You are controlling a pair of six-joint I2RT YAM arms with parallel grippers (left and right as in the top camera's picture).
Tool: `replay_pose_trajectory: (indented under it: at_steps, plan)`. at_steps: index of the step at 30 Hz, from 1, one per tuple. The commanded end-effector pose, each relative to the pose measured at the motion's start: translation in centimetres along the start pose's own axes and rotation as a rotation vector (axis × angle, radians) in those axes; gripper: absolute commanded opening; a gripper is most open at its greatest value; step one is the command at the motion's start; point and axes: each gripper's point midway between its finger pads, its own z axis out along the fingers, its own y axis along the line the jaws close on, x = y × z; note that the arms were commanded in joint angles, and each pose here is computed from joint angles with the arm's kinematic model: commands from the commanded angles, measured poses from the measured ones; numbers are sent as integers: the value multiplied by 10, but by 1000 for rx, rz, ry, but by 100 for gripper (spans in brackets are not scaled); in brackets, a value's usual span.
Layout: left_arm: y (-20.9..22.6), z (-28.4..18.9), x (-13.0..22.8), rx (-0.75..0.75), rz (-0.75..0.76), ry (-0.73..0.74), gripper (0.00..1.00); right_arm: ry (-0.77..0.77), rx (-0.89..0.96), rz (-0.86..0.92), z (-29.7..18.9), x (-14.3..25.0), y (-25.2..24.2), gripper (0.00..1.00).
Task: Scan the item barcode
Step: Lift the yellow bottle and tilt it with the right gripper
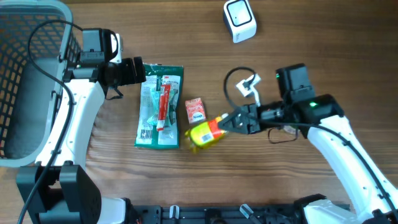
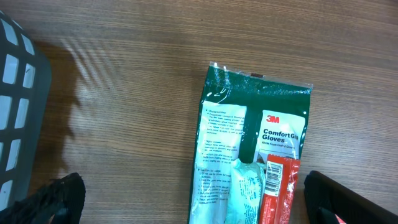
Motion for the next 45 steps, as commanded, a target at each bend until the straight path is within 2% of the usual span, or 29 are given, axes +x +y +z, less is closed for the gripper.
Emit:
replay_pose_trajectory:
  at_steps: [1,14,31,41,45]
  plan:
    - [-1,-3,-4,8,14,-12,100,61,-80,-24,11,12,21,34]
    - [-1,-3,-4,8,14,-13,100,64,-79,-23,11,13,21,36]
    - [-1,-3,-4,8,14,-12,100,35,-65,-16,5,8,15,34]
    - [-1,-3,-4,8,14,-13,100,-8,160,8,3,1,-24,33]
    - [-1,-3,-4,8,14,-13,100,-29,343,38,-5,1,-54,31]
